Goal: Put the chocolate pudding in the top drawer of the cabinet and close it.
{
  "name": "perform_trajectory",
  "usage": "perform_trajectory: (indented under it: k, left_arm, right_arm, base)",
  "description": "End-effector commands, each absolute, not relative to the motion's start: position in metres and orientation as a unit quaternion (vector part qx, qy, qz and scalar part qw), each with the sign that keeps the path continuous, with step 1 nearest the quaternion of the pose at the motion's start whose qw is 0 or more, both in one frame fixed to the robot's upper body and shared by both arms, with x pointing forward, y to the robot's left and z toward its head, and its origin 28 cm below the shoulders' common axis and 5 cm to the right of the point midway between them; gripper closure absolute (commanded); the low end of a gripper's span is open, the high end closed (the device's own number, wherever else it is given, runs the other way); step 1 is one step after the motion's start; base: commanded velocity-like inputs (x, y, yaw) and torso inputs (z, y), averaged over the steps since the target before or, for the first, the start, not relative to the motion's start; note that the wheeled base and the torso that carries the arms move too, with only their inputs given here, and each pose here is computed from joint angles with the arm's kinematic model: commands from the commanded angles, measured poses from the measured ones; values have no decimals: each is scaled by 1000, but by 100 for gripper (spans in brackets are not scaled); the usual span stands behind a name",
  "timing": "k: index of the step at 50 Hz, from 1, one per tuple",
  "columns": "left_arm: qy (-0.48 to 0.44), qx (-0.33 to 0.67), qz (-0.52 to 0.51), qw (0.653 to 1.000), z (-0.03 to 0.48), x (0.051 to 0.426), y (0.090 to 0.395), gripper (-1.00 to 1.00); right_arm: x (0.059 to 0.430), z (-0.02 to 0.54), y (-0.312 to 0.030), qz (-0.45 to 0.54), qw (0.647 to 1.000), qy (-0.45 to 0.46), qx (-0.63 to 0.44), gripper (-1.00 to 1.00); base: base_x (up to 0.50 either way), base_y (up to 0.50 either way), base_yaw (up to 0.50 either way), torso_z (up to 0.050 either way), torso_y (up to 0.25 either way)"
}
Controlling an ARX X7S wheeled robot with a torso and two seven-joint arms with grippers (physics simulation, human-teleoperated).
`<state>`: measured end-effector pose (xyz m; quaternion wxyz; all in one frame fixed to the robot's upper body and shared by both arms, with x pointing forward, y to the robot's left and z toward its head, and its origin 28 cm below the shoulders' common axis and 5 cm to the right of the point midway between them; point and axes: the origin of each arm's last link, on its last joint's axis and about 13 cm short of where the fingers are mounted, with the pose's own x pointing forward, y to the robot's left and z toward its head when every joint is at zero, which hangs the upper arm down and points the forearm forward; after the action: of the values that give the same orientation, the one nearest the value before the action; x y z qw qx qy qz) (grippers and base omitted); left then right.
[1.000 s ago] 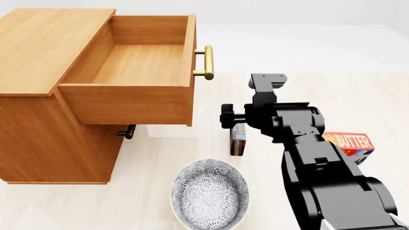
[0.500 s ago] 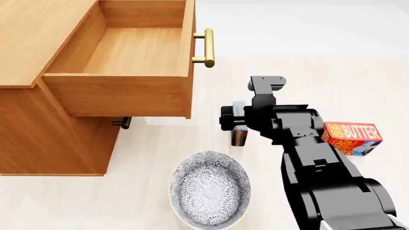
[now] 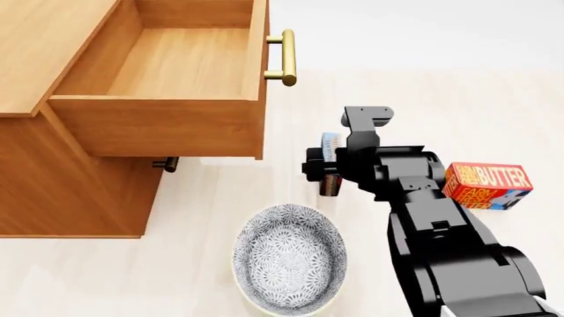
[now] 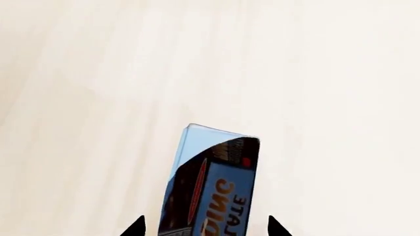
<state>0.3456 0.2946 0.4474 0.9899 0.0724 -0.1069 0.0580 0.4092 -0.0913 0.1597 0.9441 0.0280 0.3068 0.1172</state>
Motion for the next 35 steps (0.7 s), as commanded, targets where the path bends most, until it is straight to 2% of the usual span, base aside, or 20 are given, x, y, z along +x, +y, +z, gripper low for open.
perform_trajectory:
  k: [1,16,35]
  left_arm:
    - [-106,71,60,990,447,346,295,-100]
    - [-103,69,57,991,447,345,294,-100]
    - [-100,60,56,992,450,342,294,-100]
  right_arm:
    - [409,158,-90,119,944,307,29,100]
    - [409,159,-91,116,945,305,31,100]
    - [413,174,-94,109,950,290,27,100]
  base:
    - [0,0,0,0,0]
    - [0,0,0,0,8]
    - [1,0,0,0,250]
